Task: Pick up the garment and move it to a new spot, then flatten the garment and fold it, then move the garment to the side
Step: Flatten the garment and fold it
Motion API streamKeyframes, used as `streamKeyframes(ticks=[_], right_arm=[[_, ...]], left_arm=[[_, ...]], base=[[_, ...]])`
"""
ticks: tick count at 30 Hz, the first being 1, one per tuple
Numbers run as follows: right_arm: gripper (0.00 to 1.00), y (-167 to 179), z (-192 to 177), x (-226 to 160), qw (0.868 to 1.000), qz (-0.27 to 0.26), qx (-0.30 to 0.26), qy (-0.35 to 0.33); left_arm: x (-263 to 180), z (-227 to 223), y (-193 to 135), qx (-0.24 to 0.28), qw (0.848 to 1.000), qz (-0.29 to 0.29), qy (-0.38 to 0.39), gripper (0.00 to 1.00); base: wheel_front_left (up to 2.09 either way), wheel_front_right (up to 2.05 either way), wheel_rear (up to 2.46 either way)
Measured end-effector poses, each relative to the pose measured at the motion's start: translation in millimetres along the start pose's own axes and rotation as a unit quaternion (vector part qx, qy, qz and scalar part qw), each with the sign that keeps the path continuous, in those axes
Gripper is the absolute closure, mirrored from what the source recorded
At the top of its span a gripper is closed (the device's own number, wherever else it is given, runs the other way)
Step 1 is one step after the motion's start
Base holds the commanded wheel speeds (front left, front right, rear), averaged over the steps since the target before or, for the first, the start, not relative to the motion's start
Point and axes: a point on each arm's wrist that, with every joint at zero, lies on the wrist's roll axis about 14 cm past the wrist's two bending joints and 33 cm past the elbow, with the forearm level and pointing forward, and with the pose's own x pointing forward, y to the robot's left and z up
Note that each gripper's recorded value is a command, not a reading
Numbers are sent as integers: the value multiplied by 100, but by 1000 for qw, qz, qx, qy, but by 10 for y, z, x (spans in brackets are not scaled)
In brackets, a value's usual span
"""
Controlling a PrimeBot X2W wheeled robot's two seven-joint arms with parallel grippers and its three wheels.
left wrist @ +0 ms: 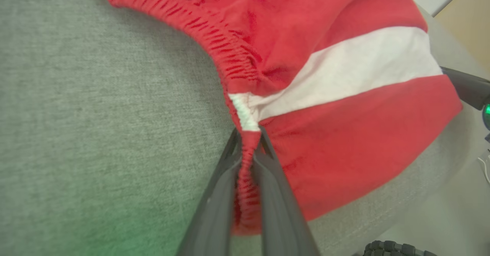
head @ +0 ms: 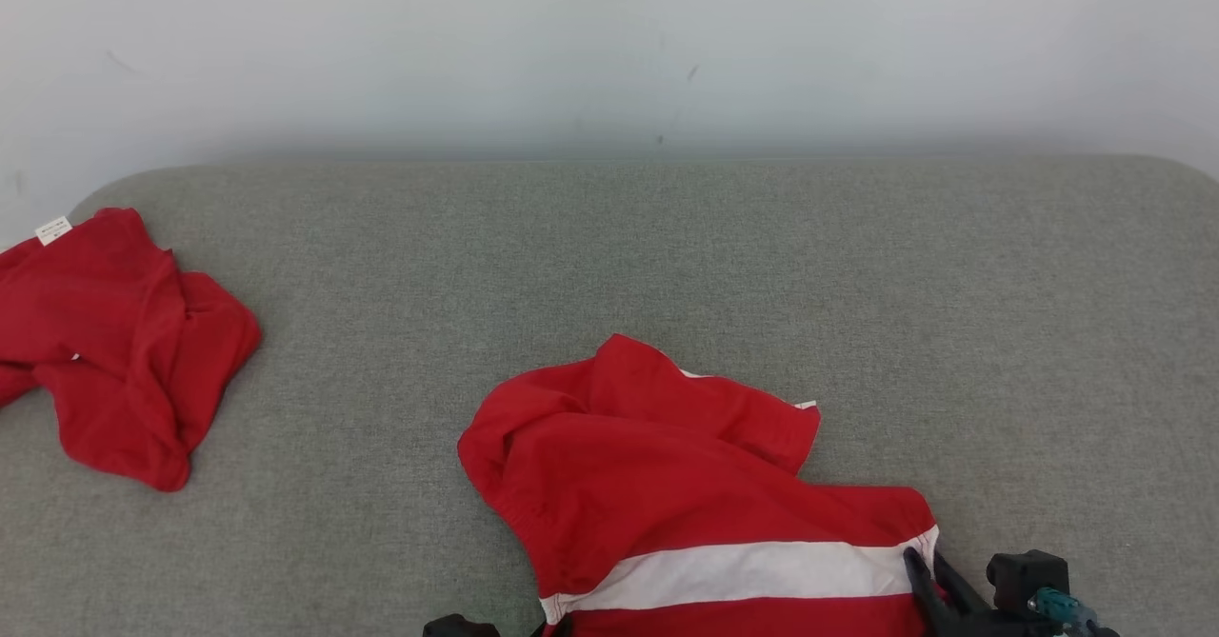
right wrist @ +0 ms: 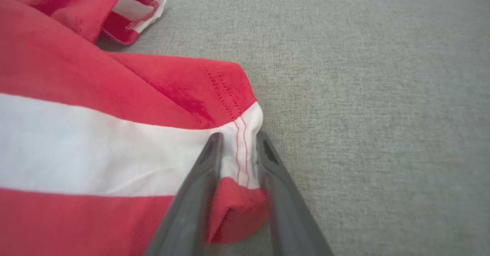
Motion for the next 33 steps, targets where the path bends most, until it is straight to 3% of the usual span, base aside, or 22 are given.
streamKeyframes(ticks=[10,18,25,33], right_arm=[[100,72,159,-42,999,12,8,-34],[100,151,725,-123,991,26,16,-134],[100,211,1263,-147,976,38,42,-211],[100,296,2143,131,956,71,62,-278]], left_arm=[[-47,205,-3,4,999,-2,-47,100],[-89,606,-63,18,993,-13,-112,100],[-38,1271,-112,42,981,-31,-187,100],[257,2123,-285,128,968,-81,-202,100]], base=[[0,0,0],[0,0,0],[0,0,0],[0,0,0]])
